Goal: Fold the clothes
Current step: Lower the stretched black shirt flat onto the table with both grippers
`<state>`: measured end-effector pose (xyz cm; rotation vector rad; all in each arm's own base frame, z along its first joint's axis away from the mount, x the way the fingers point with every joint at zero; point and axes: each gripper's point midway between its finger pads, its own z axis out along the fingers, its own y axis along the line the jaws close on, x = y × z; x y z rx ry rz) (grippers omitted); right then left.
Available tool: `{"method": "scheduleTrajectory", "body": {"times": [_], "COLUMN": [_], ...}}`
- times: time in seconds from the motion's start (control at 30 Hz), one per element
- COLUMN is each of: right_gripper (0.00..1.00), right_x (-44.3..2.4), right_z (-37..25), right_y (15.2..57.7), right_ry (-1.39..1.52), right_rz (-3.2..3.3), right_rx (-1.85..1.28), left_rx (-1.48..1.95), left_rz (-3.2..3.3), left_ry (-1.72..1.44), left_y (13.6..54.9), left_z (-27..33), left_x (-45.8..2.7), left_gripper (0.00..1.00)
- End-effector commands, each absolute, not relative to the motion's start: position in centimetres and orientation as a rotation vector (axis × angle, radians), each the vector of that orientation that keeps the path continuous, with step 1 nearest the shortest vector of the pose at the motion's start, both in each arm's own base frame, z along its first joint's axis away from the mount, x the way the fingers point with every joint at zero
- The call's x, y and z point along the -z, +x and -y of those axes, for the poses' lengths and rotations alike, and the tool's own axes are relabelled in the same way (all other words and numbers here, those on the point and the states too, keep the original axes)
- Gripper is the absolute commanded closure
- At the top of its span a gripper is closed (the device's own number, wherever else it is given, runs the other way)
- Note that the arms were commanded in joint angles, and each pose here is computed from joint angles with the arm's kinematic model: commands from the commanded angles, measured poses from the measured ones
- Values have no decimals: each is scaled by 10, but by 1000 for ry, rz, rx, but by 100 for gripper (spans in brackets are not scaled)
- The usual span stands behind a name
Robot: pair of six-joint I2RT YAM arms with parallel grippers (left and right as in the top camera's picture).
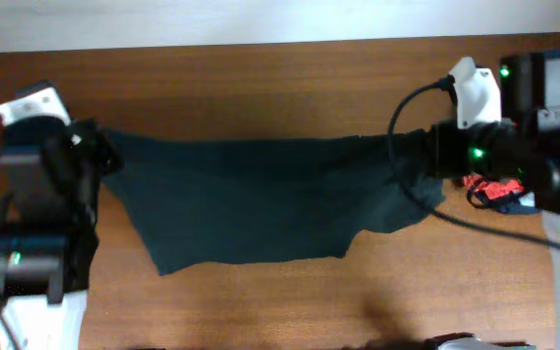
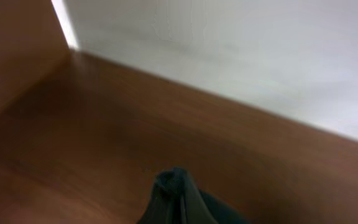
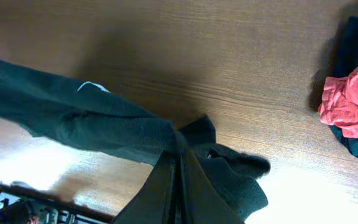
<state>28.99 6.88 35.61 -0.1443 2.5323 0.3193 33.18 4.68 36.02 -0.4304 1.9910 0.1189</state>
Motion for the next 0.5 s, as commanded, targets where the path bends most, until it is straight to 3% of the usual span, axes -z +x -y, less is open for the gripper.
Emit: {"method": "scheduleTrajectory", "body": {"times": [0.0,0.47], "right_gripper": [96,96], "right_x": [-341,-251], "right_z": [-67,-79], "right_y": [313,411], "right_ry": [-135,-135], "right_rz": [-2572,-2705], "right_rx": [-281,-276], "left_rx": [-102,-134], "left_rz": [-2053,-2170], "left_ry": [-474,-478], "left_y": [352,426], "left_z": [-46,-46], "left_x": [-337,-265], "left_gripper": [99,99]}}
